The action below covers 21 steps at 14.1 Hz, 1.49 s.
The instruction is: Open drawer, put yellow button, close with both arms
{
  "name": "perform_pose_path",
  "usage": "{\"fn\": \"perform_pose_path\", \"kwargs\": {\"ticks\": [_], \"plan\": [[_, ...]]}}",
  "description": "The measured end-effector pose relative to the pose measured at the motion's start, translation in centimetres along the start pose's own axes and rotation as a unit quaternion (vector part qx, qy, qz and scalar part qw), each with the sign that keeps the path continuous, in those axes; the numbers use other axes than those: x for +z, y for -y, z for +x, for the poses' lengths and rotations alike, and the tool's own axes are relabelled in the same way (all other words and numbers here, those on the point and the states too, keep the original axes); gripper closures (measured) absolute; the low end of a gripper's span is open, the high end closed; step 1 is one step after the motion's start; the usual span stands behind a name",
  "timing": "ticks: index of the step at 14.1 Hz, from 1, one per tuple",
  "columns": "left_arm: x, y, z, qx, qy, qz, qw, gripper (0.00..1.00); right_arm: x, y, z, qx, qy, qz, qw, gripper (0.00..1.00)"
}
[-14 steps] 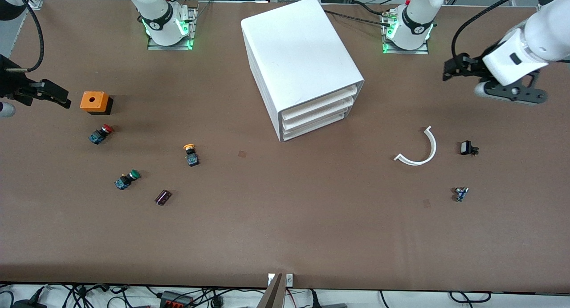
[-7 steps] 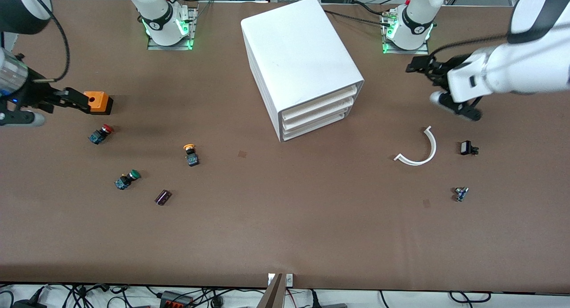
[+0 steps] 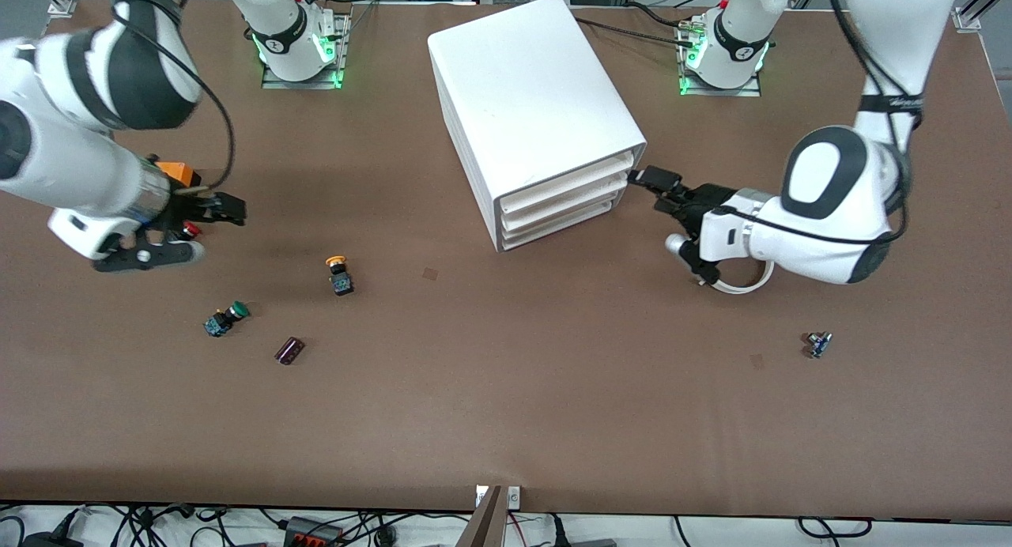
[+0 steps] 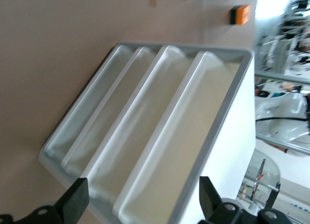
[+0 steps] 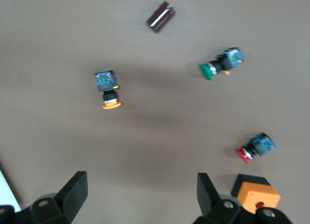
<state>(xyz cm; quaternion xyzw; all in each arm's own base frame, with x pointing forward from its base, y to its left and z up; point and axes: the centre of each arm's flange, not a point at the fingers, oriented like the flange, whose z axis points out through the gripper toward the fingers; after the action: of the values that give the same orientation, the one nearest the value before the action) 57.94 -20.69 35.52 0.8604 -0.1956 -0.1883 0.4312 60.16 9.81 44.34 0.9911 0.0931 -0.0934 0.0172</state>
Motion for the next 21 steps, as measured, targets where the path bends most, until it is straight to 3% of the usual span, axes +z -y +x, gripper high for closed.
{"fn": "perform_pose_path", "kwargs": {"ticks": [2,4,6,9,10,11,13,16,21], "plan": [[2.9,2.1,0.0,0.036,-0.042,-0.054,0.997,0.0,2.7,1.8,1.5,-0.036,0.007,0.005,0.999,0.0],[6.5,4.6,-1.3,0.07,-0.084,-0.122,0.987,0.0,5.9,2.5,2.9,-0.061,0.017,0.032,0.997,0.0],[8.9,6.4,-2.7,0.084,-0.1,-0.151,0.98,0.04,9.0,2.6,4.2,-0.076,0.024,0.043,0.996,0.0],[10.6,7.0,-3.3,0.083,-0.09,-0.16,0.979,0.33,13.1,3.5,5.5,-0.086,0.031,0.044,0.995,0.0],[11.2,6.7,-3.4,0.085,-0.085,-0.162,0.98,0.33,14.1,4.1,5.8,-0.09,0.033,0.043,0.995,0.0],[11.7,6.4,-3.4,0.086,-0.079,-0.164,0.98,0.4,15.0,4.8,6.1,-0.095,0.032,0.041,0.994,0.0],[12.2,5.9,-3.4,0.089,-0.072,-0.167,0.979,0.64,16.7,6.3,6.7,-0.105,0.028,0.038,0.993,0.0],[12.1,5.5,-3.3,0.092,-0.069,-0.177,0.977,0.91,19.2,7.5,7.0,-0.113,0.023,0.034,0.993,0.0],[9.3,6.6,-2.0,0.101,-0.081,-0.159,0.979,0.91,23.0,7.5,6.5,-0.11,0.008,0.031,0.993,0.0]]}}
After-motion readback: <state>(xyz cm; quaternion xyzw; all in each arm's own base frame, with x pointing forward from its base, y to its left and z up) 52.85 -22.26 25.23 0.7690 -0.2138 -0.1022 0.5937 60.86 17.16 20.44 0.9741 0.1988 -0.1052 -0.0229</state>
